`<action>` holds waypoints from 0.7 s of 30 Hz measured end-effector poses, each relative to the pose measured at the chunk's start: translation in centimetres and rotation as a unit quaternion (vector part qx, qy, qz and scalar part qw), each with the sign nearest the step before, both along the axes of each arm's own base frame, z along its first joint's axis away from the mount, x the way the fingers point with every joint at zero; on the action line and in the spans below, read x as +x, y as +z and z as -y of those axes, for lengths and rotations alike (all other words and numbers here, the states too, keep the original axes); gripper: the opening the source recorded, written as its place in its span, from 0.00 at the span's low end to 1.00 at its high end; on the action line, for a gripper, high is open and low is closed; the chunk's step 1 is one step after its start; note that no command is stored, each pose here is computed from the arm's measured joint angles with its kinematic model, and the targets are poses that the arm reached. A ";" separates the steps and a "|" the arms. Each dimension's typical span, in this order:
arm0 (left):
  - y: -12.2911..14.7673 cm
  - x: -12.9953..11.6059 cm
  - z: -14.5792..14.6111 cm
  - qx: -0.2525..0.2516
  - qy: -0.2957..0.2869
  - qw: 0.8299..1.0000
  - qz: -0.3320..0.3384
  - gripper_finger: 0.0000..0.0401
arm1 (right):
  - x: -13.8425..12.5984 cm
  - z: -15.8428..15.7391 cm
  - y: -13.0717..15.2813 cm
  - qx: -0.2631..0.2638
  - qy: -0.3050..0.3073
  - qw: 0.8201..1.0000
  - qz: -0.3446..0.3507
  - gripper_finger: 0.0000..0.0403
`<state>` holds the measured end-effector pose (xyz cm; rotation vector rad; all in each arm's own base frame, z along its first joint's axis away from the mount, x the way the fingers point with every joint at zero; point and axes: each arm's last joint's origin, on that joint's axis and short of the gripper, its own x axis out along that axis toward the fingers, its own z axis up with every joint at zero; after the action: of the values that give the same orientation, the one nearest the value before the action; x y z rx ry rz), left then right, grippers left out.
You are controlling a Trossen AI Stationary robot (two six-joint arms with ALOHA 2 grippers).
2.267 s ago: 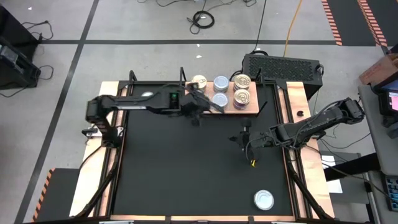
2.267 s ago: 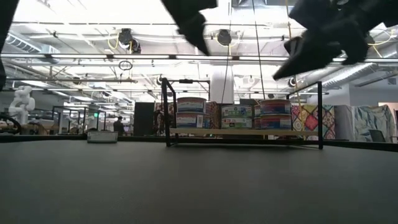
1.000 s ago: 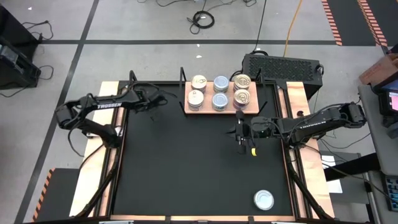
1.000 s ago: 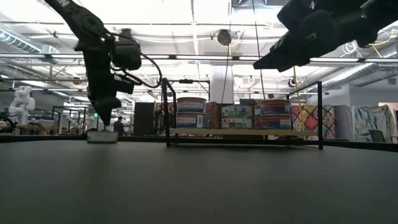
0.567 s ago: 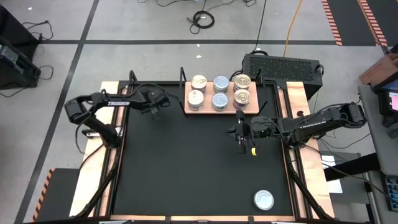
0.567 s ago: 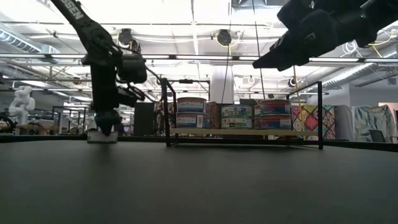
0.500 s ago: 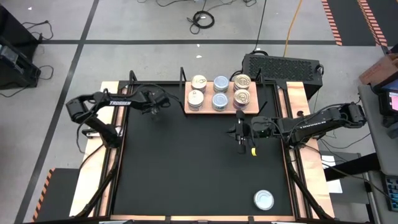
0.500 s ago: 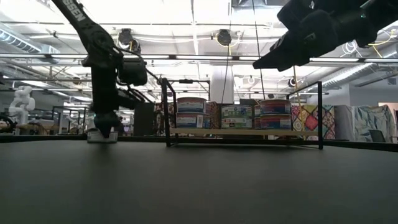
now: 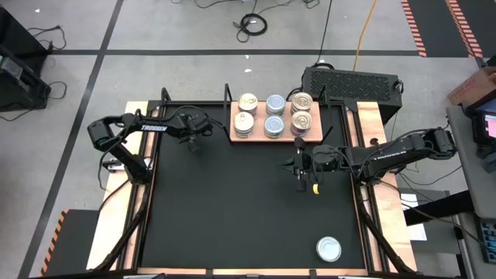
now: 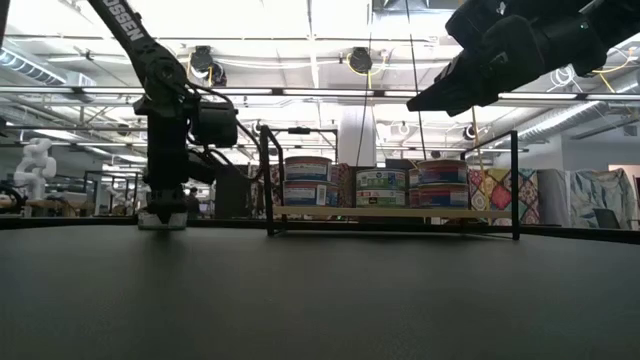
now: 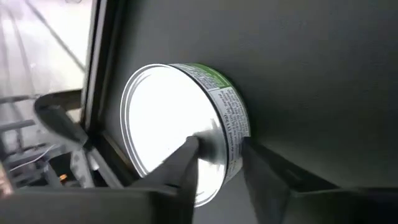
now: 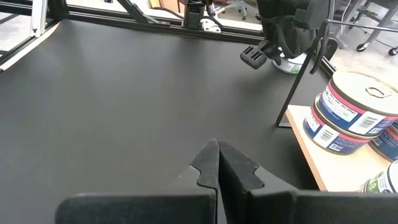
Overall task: Stack canned seafood by type on shelf
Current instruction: Stack the green tuna can on top of the other green tuna cans on the shelf
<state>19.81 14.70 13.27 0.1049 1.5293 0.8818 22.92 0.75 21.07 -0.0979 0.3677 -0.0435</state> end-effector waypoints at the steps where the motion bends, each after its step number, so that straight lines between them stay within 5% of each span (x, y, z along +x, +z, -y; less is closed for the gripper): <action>1: 0.0 0.0 0.0 0.002 0.000 1.000 -0.005 0.26 | 0.0 0.0 0.0 0.000 0.000 1.000 0.000 0.00; 6: 0.1 0.1 0.2 0.010 -0.002 1.000 -0.009 0.03 | 0.0 0.0 0.0 0.004 -0.001 1.000 0.000 0.00; 21: 2.2 1.6 5.1 -0.026 -0.056 0.998 -0.029 0.00 | 0.0 0.0 0.0 0.004 0.000 1.000 0.000 0.00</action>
<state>21.38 9.55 15.47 0.1782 1.5834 0.7541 22.91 0.79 21.06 -0.0902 0.3686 -0.0427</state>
